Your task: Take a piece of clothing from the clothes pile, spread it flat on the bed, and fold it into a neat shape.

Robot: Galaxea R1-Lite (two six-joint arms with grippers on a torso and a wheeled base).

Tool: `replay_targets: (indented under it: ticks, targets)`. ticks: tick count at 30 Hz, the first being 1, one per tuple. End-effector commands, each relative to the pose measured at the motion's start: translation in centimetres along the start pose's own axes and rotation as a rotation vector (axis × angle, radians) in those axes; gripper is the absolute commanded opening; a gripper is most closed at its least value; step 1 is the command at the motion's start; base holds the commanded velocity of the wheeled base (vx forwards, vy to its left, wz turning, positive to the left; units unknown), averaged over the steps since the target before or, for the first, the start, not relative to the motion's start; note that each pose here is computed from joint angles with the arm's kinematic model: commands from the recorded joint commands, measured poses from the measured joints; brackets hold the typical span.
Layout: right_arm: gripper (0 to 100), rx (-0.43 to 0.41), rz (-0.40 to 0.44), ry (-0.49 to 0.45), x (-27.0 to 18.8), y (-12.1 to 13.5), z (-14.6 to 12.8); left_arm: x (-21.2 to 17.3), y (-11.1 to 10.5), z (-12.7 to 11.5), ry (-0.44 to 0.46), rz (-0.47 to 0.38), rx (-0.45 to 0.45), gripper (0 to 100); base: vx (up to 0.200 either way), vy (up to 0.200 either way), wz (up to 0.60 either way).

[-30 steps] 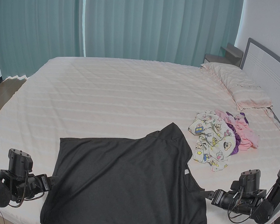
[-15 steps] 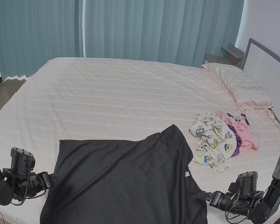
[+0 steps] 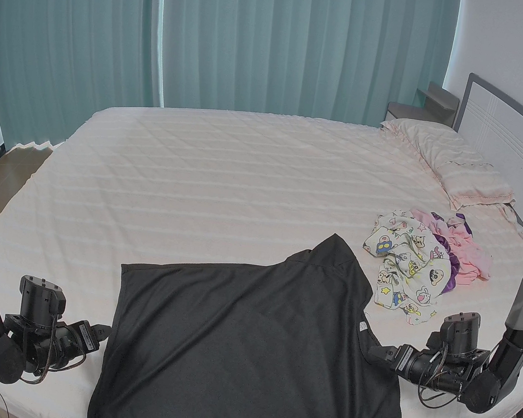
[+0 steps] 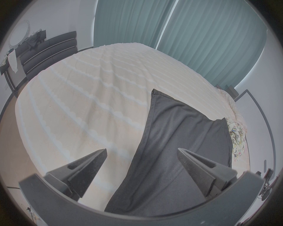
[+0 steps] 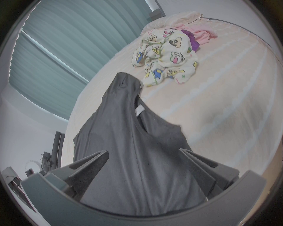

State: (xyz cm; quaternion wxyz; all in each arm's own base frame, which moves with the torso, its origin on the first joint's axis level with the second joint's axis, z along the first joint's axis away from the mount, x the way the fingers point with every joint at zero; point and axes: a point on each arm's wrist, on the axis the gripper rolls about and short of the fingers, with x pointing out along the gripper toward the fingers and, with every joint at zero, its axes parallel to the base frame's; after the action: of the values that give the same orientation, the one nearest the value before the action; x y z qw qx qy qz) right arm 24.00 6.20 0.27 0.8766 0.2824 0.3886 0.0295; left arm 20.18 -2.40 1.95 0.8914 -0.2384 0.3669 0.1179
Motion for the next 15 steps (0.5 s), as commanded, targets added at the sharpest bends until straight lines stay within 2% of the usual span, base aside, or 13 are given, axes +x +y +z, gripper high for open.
replay_targets:
  ticks: [1, 4, 8, 12, 15]
  targets:
    - [100, 0.036, -0.018, -0.048, 2.6, -0.9, 1.9, 0.0, 0.0, 0.0, -0.001, 0.0, -0.001, 100, 0.0, 0.0, 0.0]
    - [100, 0.051, -0.041, -0.045, 4.1, -1.8, 2.2, 0.0, 0.0, 0.0, -0.002, -0.001, -0.001, 100, 0.0, 0.0, 0.0]
    - [100, 0.049, -0.029, -0.054, 5.8, -2.8, 2.6, 0.0, 0.0, 0.0, 0.002, 0.001, 0.0, 100, 0.0, 0.0, 0.0]
    - [100, 0.017, -0.019, -0.082, 7.1, -3.0, 3.2, 0.1, 0.0, -0.1, 0.003, 0.002, 0.0, 100, 0.0, 0.0, 0.0]
    - [100, -0.056, -0.025, -0.095, 7.5, -3.2, 3.5, 0.1, 0.0, -0.1, 0.003, 0.002, 0.0, 100, 0.0, 0.0, 0.0]
